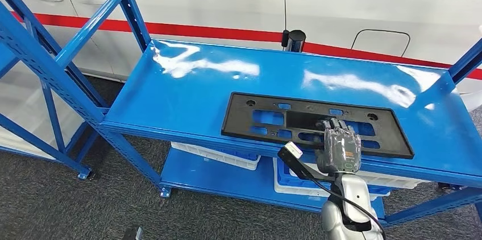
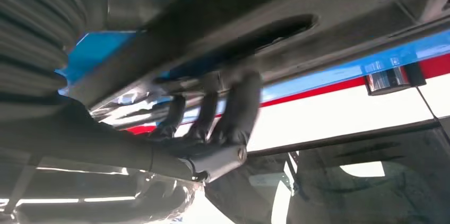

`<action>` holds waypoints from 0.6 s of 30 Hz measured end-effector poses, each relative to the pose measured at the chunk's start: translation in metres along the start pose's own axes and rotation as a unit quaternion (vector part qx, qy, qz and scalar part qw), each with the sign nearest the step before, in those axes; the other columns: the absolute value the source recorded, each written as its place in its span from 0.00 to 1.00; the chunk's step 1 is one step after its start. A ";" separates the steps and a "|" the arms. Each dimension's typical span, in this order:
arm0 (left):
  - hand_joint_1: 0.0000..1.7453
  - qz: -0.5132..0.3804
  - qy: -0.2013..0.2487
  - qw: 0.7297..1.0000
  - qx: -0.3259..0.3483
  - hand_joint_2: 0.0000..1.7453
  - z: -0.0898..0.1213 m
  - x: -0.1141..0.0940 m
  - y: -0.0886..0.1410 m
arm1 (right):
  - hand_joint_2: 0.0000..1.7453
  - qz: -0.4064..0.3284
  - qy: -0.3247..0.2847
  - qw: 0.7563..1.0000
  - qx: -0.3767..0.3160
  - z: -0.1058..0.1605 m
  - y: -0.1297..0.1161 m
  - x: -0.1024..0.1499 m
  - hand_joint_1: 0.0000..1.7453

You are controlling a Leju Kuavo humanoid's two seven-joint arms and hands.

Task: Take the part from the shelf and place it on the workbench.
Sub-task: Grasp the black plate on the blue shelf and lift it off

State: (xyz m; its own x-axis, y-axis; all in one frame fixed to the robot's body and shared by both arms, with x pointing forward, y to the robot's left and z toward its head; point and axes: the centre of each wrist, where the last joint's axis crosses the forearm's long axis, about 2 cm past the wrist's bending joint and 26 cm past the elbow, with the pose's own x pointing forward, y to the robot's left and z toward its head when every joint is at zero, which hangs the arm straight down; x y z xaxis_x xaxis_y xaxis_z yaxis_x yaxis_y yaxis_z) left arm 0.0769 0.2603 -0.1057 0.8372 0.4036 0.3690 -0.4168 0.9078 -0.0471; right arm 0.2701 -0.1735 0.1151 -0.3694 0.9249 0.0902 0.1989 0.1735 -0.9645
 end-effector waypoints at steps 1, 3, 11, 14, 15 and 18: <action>0.00 0.000 0.000 1.000 0.000 1.00 0.000 0.000 0.000 | 1.00 0.000 0.000 1.000 0.000 0.000 0.000 0.000 1.00; 0.00 0.000 0.000 1.000 -0.001 1.00 0.000 0.000 0.000 | 1.00 0.001 -0.001 1.000 -0.002 -0.001 -0.001 0.000 1.00; 0.00 0.004 0.003 1.000 -0.009 1.00 0.001 -0.003 -0.001 | 1.00 0.002 -0.005 1.000 -0.002 -0.001 -0.001 -0.001 1.00; 0.00 0.006 0.001 1.000 -0.015 1.00 0.001 -0.003 -0.001 | 1.00 0.003 -0.006 1.000 0.000 -0.001 0.000 -0.001 1.00; 0.00 0.008 -0.001 1.000 -0.018 1.00 0.001 -0.004 -0.001 | 1.00 0.003 -0.006 1.000 0.001 0.000 0.000 -0.001 1.00; 0.00 0.011 -0.003 1.000 -0.021 1.00 0.001 -0.004 -0.002 | 1.00 0.004 -0.007 1.000 0.003 0.000 0.000 -0.001 1.00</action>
State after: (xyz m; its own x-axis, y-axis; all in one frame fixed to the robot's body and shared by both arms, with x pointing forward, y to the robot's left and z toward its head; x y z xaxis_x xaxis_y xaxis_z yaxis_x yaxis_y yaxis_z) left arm 0.0741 0.2563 -0.1060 0.8260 0.4231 0.3724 -0.4201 0.9026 -0.0937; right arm 0.2708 -0.1748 0.1150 -0.3797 0.9217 0.0793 0.1959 0.1639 -0.9668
